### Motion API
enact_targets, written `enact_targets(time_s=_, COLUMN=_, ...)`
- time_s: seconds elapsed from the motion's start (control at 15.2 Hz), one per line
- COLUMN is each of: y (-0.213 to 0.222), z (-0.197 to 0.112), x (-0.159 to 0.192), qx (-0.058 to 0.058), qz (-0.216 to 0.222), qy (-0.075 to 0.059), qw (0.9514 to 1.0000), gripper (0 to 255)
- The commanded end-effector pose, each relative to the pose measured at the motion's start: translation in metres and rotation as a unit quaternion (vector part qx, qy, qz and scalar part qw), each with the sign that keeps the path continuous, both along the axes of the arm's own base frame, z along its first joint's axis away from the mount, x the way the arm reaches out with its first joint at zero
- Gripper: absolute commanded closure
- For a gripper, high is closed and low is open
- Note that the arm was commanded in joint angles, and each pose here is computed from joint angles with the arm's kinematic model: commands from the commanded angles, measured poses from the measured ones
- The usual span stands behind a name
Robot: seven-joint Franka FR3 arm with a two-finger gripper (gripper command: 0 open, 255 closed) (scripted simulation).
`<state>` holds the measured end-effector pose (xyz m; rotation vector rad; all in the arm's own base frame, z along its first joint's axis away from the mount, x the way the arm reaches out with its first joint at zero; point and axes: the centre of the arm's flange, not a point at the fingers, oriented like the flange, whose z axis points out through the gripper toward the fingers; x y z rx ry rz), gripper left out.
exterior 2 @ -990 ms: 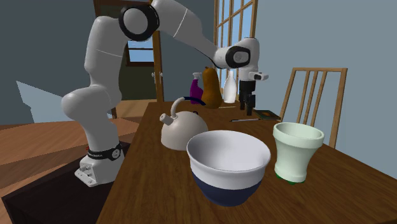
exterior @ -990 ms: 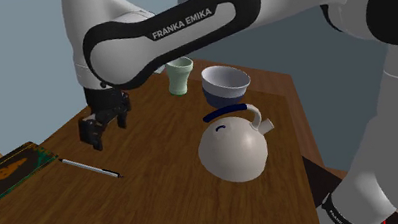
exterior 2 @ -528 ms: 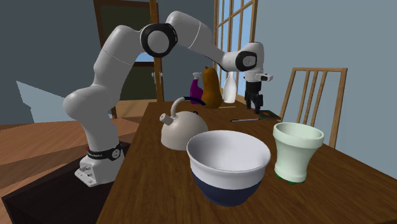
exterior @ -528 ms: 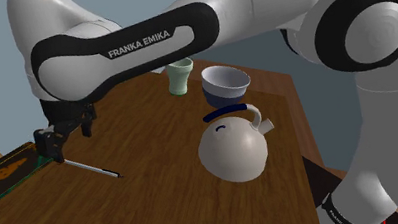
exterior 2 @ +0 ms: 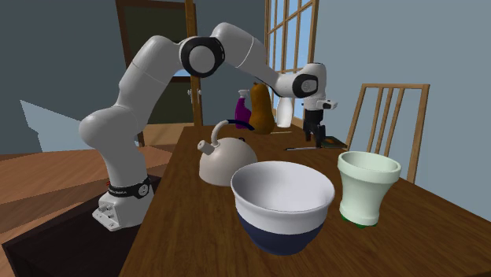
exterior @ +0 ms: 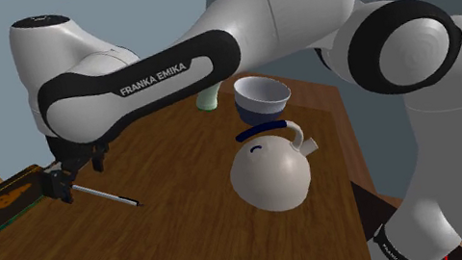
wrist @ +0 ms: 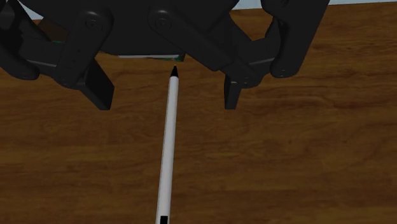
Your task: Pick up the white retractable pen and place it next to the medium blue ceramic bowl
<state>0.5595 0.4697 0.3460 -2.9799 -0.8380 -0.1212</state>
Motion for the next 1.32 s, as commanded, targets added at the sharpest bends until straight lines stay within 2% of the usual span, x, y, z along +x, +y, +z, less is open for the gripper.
enact_targets(time_s=0.0, y=0.000, z=-0.003, x=0.001, qx=0.000, qz=0.000, qy=0.000, qw=1.0000, gripper=0)
enact_targets(time_s=0.4, y=0.000, z=-0.003, x=0.001, qx=0.000, qz=0.000, qy=0.000, qw=1.0000, gripper=0)
enact_targets(time_s=0.46, y=0.000, z=-0.003, x=0.001, qx=0.000, qz=0.000, qy=0.000, qw=1.0000, gripper=255)
enact_targets(time_s=1.06, y=0.000, z=-0.003, x=0.001, qx=0.000, qz=0.000, qy=0.000, qw=1.0000, gripper=255)
enact_targets(time_s=1.25, y=0.000, z=0.013, x=0.001, qx=0.000, qz=0.000, qy=0.000, qw=1.0000, gripper=255)
